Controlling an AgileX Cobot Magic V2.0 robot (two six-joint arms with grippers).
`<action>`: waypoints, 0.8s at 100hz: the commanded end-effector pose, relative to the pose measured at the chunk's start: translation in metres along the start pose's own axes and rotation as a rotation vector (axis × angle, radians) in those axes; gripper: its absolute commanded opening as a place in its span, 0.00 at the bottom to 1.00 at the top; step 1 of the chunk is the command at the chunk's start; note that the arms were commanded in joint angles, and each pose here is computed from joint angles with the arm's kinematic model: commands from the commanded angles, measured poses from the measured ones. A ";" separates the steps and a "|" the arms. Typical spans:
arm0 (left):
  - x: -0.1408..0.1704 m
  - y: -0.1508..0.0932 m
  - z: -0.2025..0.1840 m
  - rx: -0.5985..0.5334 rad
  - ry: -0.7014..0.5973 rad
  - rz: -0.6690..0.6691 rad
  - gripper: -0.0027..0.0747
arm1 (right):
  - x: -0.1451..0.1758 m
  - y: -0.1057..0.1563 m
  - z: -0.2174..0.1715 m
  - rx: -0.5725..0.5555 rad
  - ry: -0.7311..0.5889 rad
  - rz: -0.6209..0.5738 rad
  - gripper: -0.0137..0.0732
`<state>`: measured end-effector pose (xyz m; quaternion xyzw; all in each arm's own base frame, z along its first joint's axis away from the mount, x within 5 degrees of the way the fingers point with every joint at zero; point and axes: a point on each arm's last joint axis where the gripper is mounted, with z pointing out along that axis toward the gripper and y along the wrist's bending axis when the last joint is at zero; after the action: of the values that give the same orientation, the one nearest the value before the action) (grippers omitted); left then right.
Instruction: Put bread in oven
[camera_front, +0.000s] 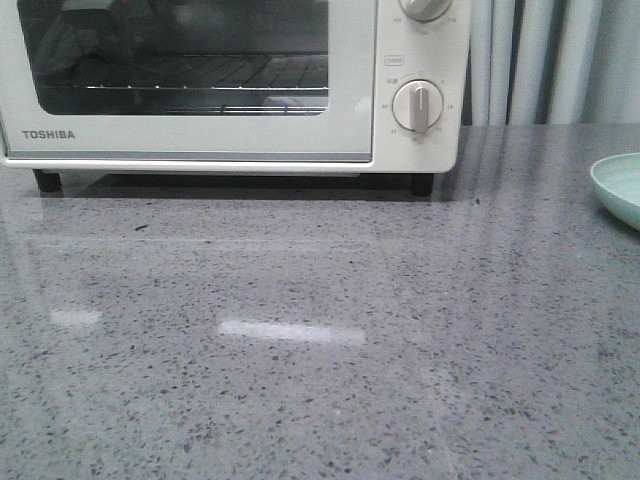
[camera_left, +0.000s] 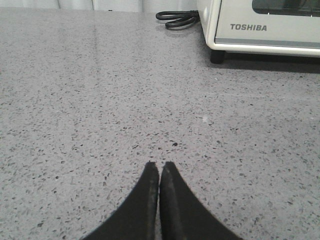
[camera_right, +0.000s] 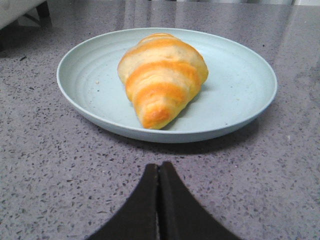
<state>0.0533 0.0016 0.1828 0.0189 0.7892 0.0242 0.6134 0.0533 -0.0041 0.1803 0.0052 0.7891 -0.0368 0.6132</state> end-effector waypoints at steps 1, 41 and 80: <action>0.001 0.000 0.000 0.000 -0.065 -0.015 0.01 | 0.001 0.000 0.000 0.006 -0.036 -0.007 0.08; 0.001 0.000 0.000 0.000 -0.065 -0.015 0.01 | 0.001 0.000 0.000 0.006 -0.036 -0.007 0.08; -0.001 0.004 0.000 -0.055 -0.089 0.169 0.01 | -0.003 0.000 0.000 0.007 -0.076 -0.007 0.08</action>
<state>0.0533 0.0041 0.1830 0.0417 0.7874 0.0598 0.6121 0.0533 -0.0041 0.1803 0.0052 0.7891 -0.0368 0.6132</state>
